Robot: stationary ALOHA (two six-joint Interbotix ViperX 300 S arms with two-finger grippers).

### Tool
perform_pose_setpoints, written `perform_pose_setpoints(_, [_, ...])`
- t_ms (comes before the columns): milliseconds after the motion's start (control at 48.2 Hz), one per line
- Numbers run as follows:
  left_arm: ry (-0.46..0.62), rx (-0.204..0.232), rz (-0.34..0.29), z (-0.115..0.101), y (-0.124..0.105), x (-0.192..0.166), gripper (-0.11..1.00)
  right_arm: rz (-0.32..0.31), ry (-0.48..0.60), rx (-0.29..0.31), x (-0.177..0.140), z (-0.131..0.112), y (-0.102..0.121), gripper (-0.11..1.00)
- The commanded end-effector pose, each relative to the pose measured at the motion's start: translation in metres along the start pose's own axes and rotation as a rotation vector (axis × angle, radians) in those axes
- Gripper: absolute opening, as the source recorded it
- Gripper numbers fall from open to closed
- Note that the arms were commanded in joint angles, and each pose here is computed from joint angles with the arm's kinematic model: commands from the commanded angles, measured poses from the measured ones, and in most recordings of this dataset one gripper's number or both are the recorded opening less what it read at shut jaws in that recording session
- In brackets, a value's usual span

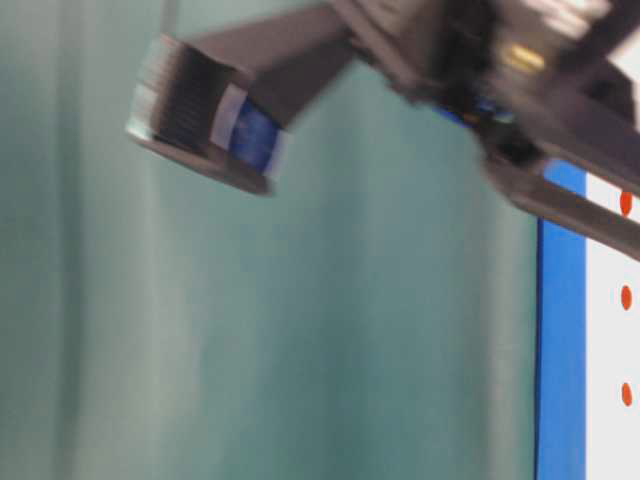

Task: Touch the tip of the soldering iron to the mark.
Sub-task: 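Close the right gripper on the red handle behind the grip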

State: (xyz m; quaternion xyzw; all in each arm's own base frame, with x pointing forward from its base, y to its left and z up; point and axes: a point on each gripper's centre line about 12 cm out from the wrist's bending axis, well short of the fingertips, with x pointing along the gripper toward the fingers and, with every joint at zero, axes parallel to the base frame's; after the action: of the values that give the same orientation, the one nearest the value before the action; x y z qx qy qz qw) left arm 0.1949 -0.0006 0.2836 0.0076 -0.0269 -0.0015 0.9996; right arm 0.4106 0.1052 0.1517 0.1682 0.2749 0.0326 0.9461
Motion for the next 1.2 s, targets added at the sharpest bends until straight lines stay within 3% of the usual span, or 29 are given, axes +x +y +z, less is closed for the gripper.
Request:
perform_pose_setpoints(0, [-0.011,0.003,0.0,0.004,0.0,0.001,0.0,0.015,-0.052,0.011,0.006,0.009,0.008,0.88])
perform_pose_setpoints(311, [-0.009,0.005,0.0,0.003,0.0,0.001,0.0,-0.018,-0.022,0.048,0.043,-0.02,0.006,0.88])
perform_pose_setpoints(706, [-0.006,0.003,0.0,0.002,0.0,0.001,0.0,-0.021,-0.001,0.058,0.06,-0.028,0.009,0.83])
perform_pose_setpoints(893, [-0.002,0.001,0.0,0.0,0.0,0.0,0.0,-0.034,0.024,0.054,0.066,-0.036,0.005,0.57])
perform_pose_setpoints(1080, [-0.002,0.001,0.0,0.0,0.0,0.001,0.0,-0.044,0.049,0.054,0.066,-0.039,0.0,0.12])
perform_pose_setpoints(1184, [0.002,0.0,0.0,0.0,0.0,0.0,0.0,-0.043,0.053,0.052,0.066,-0.039,0.0,0.06])
